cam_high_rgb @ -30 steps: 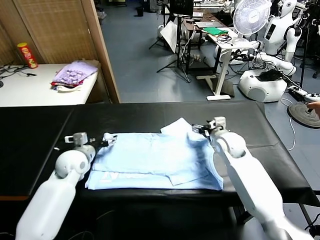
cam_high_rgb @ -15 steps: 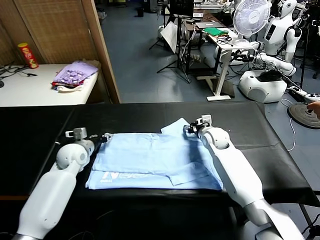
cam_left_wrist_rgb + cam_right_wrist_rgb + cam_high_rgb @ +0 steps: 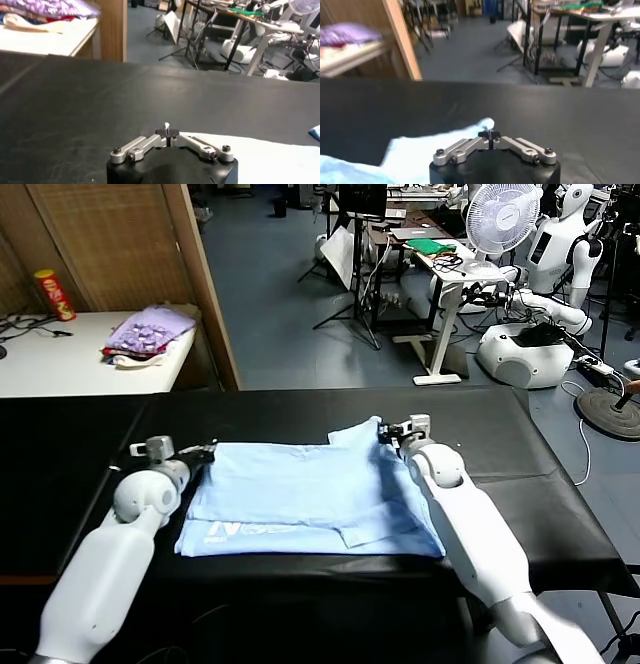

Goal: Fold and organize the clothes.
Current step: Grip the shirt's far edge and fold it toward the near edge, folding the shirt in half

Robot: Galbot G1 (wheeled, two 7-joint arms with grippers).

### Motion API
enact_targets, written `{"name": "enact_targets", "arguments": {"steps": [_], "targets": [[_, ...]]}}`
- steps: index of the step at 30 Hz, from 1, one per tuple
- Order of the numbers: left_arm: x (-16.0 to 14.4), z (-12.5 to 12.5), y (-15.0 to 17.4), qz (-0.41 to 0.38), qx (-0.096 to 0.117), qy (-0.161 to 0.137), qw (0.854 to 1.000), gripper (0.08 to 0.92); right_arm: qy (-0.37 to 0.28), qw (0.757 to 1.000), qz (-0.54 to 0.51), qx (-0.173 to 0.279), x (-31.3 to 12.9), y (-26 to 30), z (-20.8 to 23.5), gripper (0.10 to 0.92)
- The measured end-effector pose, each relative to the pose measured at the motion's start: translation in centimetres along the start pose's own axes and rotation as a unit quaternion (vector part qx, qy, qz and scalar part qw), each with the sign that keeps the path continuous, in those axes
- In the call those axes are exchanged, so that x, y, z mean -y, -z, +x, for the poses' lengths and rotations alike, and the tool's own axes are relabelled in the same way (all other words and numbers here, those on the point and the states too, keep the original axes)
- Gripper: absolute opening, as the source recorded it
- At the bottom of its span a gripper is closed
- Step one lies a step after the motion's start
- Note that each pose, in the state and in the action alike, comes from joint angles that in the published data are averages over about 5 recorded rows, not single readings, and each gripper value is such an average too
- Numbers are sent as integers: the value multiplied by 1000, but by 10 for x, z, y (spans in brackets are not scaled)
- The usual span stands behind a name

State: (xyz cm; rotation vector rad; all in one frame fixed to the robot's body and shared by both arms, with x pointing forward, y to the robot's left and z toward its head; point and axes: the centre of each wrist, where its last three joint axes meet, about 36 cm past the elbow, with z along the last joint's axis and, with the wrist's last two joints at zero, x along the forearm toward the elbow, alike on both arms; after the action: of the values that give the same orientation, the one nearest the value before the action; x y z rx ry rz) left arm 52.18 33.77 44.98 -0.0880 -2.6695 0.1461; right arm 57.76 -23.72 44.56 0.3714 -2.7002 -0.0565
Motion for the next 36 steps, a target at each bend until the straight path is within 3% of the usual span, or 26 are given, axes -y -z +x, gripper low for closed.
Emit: {"name": "enact_targets", "arguments": {"steps": [13, 19, 26, 30, 36], "targets": [[16, 95, -24, -65, 22, -15, 998, 126, -3, 998, 54, -36, -15, -13, 122, 121], [12, 125, -50, -84, 7, 3, 996, 126, -2, 997, 53, -54, -17, -30, 149, 121], [15, 144, -77, -102, -20, 17, 994, 128, 4, 997, 45, -70, -19, -48, 166, 124], [18, 152, -82, -104, -31, 20, 994, 211, 2, 997, 45, -68, -17, -48, 175, 243], [17, 157, -76, -100, -23, 24, 994, 525, -30, 997, 55, -43, -10, -40, 178, 556]]}}
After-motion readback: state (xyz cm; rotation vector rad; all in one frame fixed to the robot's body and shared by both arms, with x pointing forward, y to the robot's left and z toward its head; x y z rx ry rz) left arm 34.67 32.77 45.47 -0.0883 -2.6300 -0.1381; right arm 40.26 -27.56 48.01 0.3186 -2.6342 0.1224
